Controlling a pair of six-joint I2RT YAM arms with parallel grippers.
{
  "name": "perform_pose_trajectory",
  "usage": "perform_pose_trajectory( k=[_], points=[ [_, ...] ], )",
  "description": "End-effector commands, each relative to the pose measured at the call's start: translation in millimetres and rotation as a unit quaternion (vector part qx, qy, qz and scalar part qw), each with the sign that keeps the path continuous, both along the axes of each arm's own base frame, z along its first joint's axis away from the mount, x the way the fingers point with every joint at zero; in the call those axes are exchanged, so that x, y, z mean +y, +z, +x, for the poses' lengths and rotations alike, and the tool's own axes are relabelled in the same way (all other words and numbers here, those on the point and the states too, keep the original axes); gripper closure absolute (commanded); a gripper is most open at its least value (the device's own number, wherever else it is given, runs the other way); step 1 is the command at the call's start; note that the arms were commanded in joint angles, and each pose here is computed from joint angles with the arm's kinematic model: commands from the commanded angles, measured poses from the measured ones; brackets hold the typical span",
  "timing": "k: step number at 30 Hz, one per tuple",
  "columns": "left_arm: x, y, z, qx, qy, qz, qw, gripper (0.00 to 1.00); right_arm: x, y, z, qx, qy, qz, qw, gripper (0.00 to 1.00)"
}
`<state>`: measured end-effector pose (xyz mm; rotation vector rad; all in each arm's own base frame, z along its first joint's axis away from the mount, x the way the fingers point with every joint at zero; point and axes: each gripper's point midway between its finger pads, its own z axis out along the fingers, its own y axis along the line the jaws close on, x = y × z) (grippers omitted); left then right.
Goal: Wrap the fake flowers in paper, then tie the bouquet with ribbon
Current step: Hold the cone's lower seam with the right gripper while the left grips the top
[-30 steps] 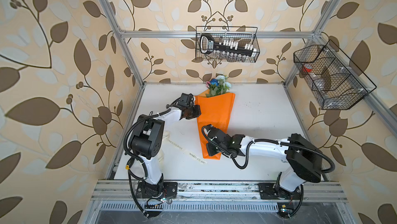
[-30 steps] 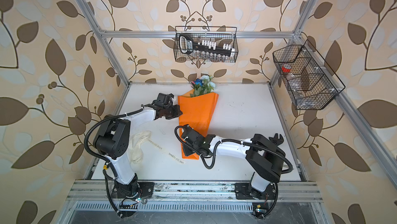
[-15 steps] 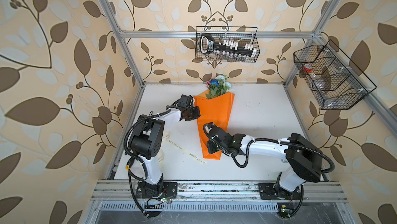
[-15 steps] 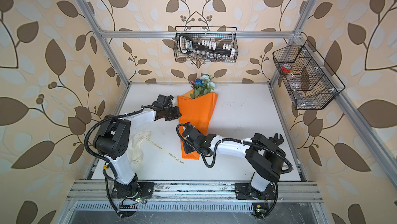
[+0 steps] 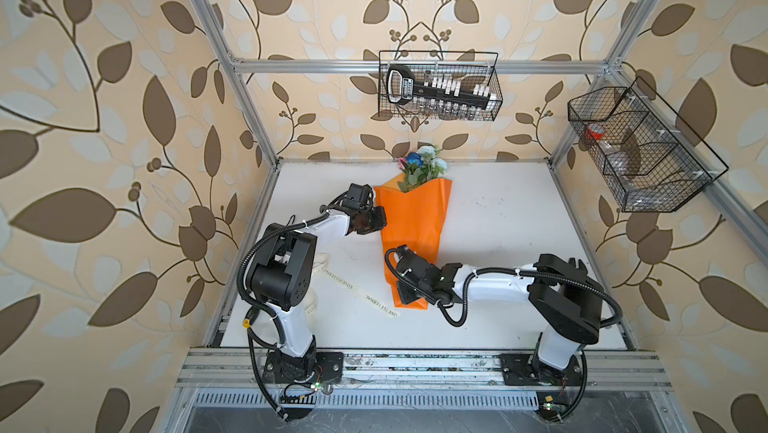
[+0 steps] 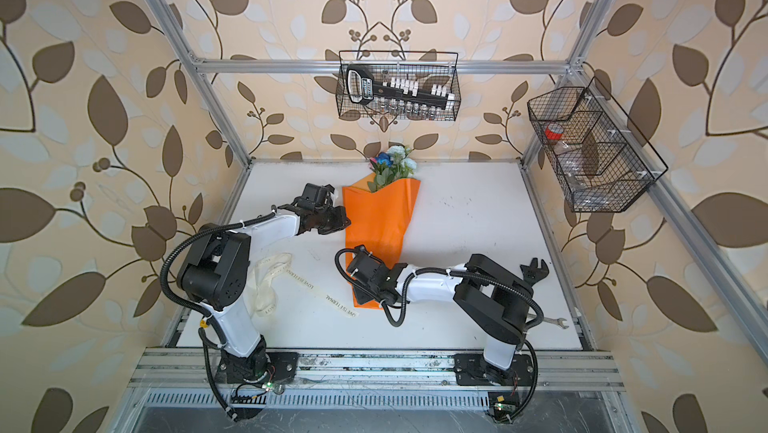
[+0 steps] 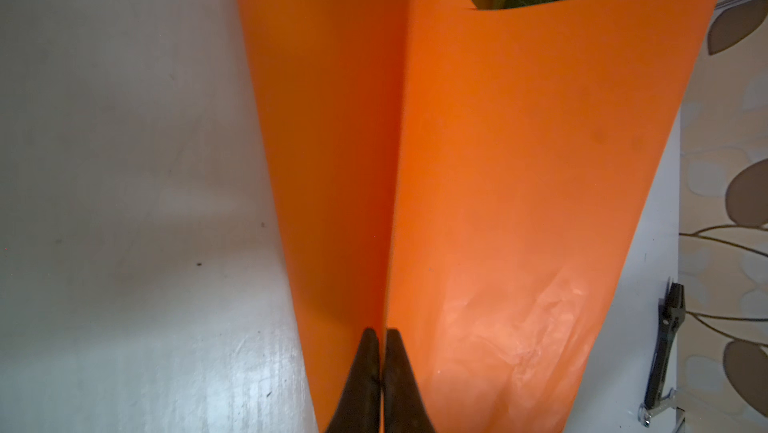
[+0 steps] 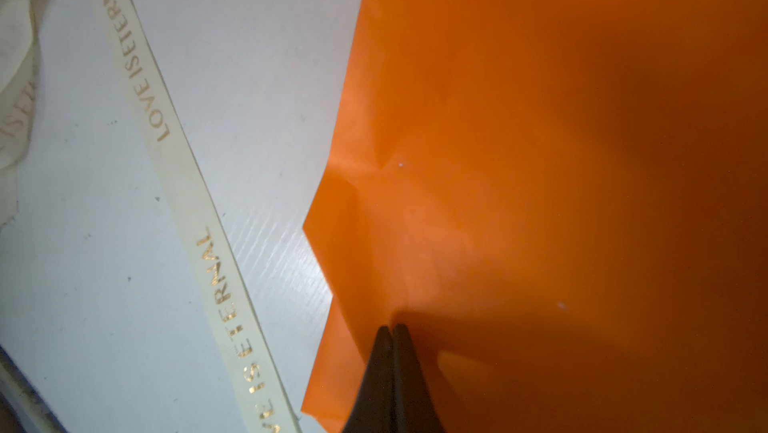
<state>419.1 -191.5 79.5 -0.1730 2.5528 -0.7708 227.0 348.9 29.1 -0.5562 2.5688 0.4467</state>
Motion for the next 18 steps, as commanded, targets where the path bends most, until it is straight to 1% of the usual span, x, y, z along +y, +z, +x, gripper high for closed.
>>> perform_pose_trajectory(
  k=[1, 2, 4, 6, 7, 8, 10, 14, 16, 18],
  points=[
    [4, 17, 1, -0.023, 0.004, -0.006, 1.000, 0.79, 3, 0, -2, -0.006, -0.005, 0.002, 1.000, 0.95],
    [4, 18, 0, -0.021, 0.006, -0.008, 1.000, 0.71, 3, 0, -2, -0.006, -0.005, 0.004, 1.000, 0.95],
    [7, 19, -3, -0.012, 0.017, -0.007, 1.000, 0.61, 2, 0, -4, -0.005, -0.006, 0.007, 1.000, 0.94],
    [14, 20, -8, 0.001, 0.038, 0.001, 0.999, 0.47, 0, 0, -4, -0.006, -0.008, 0.006, 1.000, 0.94],
    [18, 21, -12, 0.009, 0.050, 0.004, 0.999, 0.41, 0, -1, -4, -0.005, -0.009, 0.006, 1.000, 0.94],
    [23, 21, -17, 0.018, 0.063, 0.010, 0.998, 0.38, -1, -1, -5, -0.005, -0.009, 0.006, 1.000, 0.94],
    [29, 21, -28, 0.030, 0.082, 0.010, 0.996, 0.36, -1, -3, -6, -0.003, -0.008, 0.009, 1.000, 0.94],
    [33, 20, -58, 0.046, 0.094, -0.015, 0.994, 0.27, 1, -6, -8, 0.004, -0.006, 0.014, 1.000, 0.94],
    [31, 16, -74, 0.061, 0.090, -0.028, 0.994, 0.27, 2, -6, -10, 0.007, -0.003, 0.020, 1.000, 0.94],
    [24, 8, -95, 0.083, 0.076, -0.042, 0.993, 0.32, 3, -5, -13, 0.011, -0.001, 0.026, 1.000, 0.94]
  ],
)
